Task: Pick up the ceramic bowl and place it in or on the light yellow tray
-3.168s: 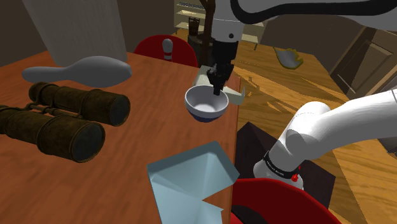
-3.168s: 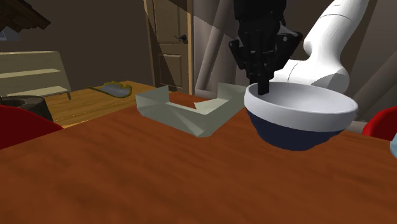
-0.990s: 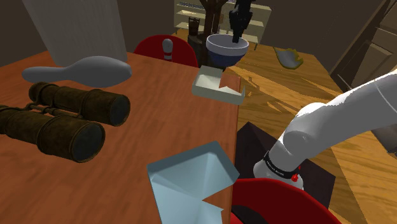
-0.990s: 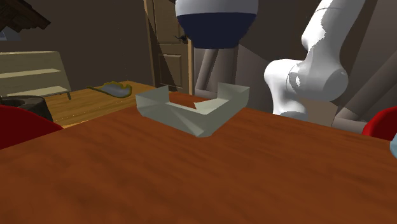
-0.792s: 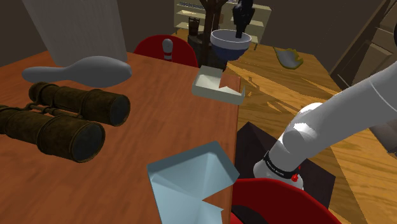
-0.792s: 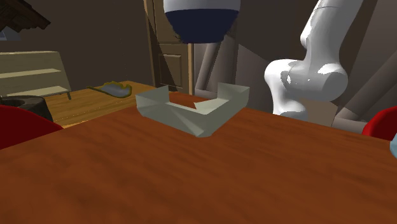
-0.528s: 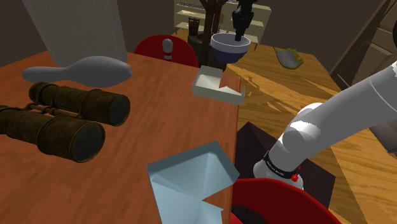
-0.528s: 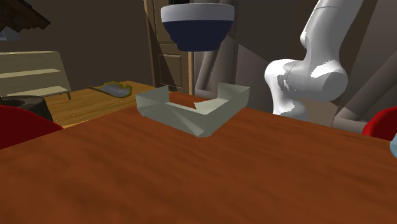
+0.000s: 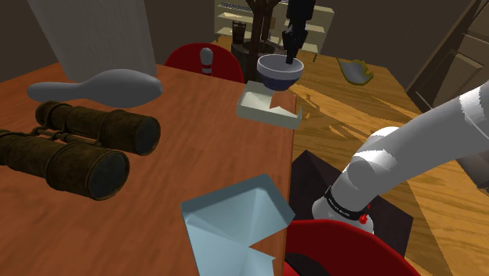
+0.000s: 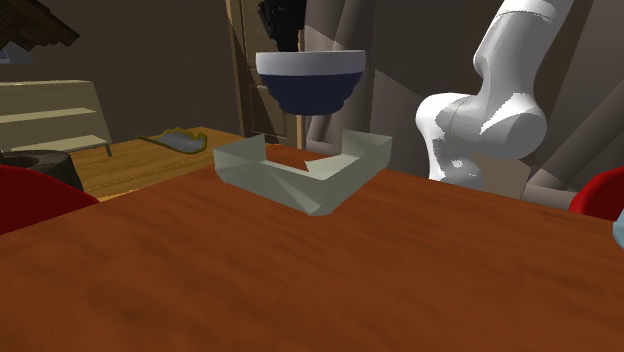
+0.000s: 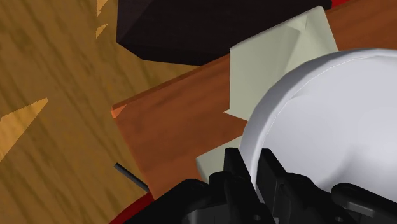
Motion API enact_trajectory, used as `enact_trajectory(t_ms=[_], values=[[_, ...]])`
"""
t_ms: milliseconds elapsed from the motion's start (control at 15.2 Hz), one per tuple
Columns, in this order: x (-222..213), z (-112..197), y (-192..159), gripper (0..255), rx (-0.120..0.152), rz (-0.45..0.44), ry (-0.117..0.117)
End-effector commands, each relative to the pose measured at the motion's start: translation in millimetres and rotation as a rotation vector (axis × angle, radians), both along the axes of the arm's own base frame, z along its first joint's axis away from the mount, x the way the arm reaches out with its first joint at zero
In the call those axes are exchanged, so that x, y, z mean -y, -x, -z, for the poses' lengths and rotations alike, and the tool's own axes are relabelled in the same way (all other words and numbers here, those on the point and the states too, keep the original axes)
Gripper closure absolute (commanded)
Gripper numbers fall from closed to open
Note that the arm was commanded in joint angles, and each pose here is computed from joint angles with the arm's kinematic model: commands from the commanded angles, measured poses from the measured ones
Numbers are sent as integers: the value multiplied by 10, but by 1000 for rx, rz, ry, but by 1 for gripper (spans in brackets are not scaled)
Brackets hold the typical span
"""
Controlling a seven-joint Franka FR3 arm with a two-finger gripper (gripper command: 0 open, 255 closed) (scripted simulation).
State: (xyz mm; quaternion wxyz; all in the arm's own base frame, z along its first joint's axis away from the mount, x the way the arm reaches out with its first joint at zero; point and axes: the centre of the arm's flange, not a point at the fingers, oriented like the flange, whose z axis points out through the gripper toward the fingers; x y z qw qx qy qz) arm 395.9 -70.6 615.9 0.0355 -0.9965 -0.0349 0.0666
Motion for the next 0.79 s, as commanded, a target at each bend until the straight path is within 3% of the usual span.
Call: enact_trajectory(t_ms=[0, 462, 726], values=[[8, 100, 8, 255, 1, 0, 0], [8, 477, 8, 255, 1, 0, 0], [8, 477, 8, 255, 1, 0, 0]])
